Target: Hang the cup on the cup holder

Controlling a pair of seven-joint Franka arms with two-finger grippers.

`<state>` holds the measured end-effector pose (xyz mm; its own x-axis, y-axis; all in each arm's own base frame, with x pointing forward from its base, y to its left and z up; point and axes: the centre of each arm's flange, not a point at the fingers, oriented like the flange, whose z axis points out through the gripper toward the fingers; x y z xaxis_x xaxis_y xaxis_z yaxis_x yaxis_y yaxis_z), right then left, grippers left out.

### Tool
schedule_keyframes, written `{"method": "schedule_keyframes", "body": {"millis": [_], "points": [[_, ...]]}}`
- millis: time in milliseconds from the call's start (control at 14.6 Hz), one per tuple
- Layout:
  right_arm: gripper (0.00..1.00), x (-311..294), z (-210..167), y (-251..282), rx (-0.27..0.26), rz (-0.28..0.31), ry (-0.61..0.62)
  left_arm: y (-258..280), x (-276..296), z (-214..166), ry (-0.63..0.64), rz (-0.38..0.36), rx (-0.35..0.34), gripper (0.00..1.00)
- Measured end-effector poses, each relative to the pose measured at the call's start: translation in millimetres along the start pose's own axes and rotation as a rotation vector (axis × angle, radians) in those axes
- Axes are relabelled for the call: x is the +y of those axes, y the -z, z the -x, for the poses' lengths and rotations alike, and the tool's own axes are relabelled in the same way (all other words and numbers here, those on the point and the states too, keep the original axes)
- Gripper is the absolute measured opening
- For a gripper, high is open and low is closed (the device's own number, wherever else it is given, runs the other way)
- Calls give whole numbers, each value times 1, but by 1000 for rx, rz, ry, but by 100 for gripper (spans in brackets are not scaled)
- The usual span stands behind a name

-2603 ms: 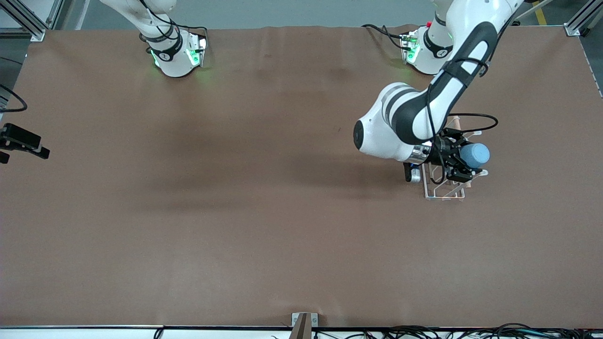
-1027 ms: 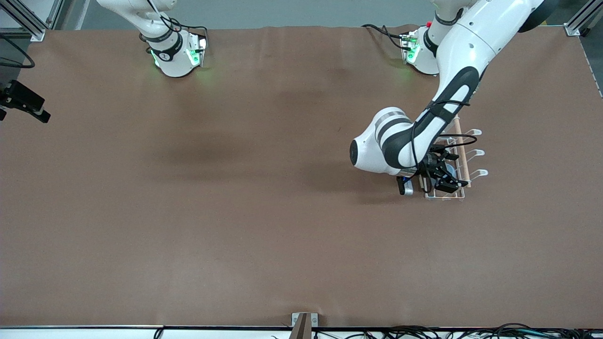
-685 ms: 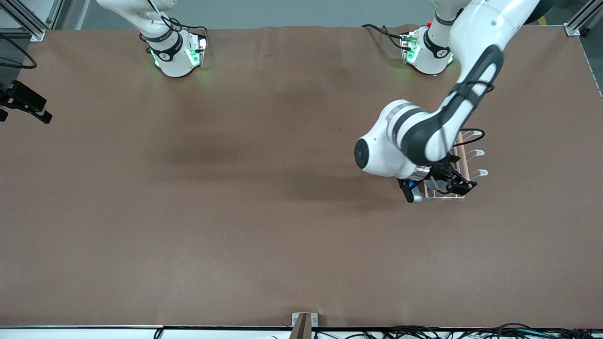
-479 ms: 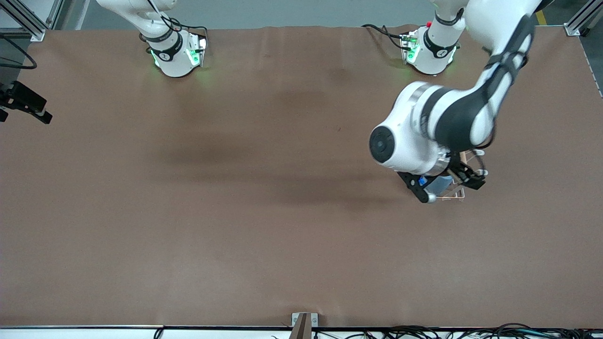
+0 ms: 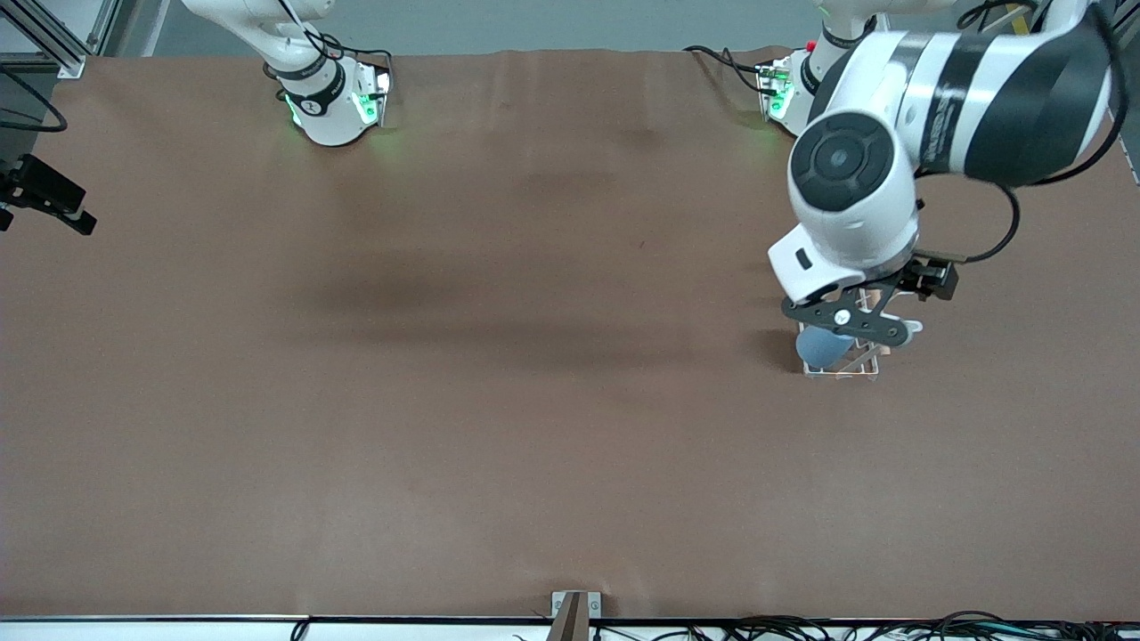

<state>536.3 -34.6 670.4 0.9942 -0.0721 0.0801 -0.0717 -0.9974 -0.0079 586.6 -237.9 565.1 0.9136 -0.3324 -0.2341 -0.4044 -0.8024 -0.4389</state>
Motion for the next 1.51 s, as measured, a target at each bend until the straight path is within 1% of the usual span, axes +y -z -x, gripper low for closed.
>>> {"method": "schedule_keyframes", "body": {"millis": [137,205,274,411,616,685,753,822,1027,1301,1507], "points": [[100,0,0,0,0,0,0,26,-7,15,25,15,54,100],[100,0,0,0,0,0,0,36,-9,24,33,42,68,100],[100,0,0,0,0,0,0,43,-15,32,50,83,81,100],[100,0,0,0,-1,0,0,53,-42,47,99,192,121,100],[100,0,-1,-1,-1,0,-1,49,-100,75,209,370,124,100],[100,1,-1,-1,-1,0,-1,45,-116,84,237,406,121,100],[100,1,-1,-1,-1,0,-1,42,-126,91,256,428,121,100],[100,1,-1,-1,-1,0,-1,39,-127,97,267,433,127,100],[100,1,-1,-1,-1,0,-1,33,-106,111,274,410,153,100],[100,1,-1,-1,-2,0,-1,20,-90,134,290,391,149,100],[100,1,-1,-1,-1,0,-1,7,-112,143,342,449,136,100]]}}
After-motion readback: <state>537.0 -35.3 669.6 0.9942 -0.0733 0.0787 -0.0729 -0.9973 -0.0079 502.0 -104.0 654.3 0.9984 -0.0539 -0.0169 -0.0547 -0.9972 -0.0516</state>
